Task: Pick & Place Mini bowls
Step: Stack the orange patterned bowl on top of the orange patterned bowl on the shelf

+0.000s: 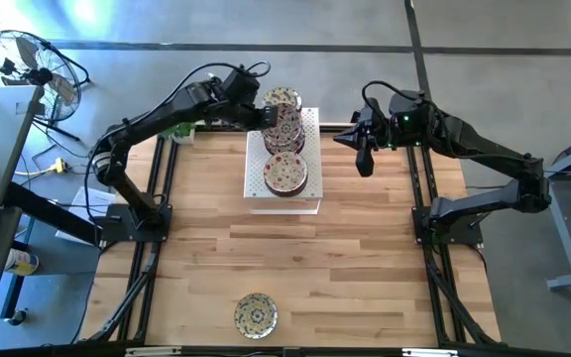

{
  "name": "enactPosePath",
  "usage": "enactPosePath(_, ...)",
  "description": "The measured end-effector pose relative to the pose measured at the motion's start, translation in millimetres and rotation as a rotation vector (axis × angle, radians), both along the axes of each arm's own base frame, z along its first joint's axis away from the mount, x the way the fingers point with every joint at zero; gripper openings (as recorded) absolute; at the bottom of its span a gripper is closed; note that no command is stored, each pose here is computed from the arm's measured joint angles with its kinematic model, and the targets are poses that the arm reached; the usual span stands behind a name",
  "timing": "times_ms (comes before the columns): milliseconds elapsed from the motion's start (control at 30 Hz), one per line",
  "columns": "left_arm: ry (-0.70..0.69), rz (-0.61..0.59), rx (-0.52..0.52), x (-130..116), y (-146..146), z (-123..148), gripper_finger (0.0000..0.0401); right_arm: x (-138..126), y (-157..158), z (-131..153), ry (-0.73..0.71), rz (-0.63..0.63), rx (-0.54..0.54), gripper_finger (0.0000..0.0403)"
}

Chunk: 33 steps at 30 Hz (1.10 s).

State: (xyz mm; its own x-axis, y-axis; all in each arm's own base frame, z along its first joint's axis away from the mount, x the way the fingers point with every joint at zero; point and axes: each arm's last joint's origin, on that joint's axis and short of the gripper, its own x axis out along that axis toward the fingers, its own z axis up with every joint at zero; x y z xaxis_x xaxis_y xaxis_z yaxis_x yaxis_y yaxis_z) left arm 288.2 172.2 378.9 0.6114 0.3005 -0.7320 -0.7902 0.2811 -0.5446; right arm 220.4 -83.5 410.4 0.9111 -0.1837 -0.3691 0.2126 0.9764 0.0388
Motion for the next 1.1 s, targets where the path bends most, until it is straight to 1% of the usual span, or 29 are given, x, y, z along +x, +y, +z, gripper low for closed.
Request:
enactPosePath(167,0.035,-0.003,-0.034,7.8,3.4,-12.0,0.0008,0.4,-0.2,1.0,-0.011,0.0,-0.005,0.0001)
enactPosePath(400,0.043,0.004,-0.036,9.6,4.8,-14.6,0.0013,0.7,-0.3,1.8,-0.019,0.0,-0.008,0.0002)
enactPosePath(600,0.058,0.014,-0.059,8.1,3.7,-16.1,0.0055,0.7,-0.3,1.9,-0.019,0.0,-0.008,0.0002)
enactPosePath(767,0.047,-0.005,-0.075,8.4,3.0,-15.9,0.008,0.7,-0.3,1.9,-0.019,0.0,-0.008,0.0001)
enactPosePath(1000,0.066,-0.044,-0.056,6.9,2.6,-15.7,0.0124,0.7,-0.3,1.9,-0.019,0.0,-0.008,0.0001)
enactPosePath(1100,0.082,-0.051,-0.037,-2.3,2.0,-10.2,0.0142,0.7,-0.3,1.9,-0.019,0.0,-0.008,0.0002)
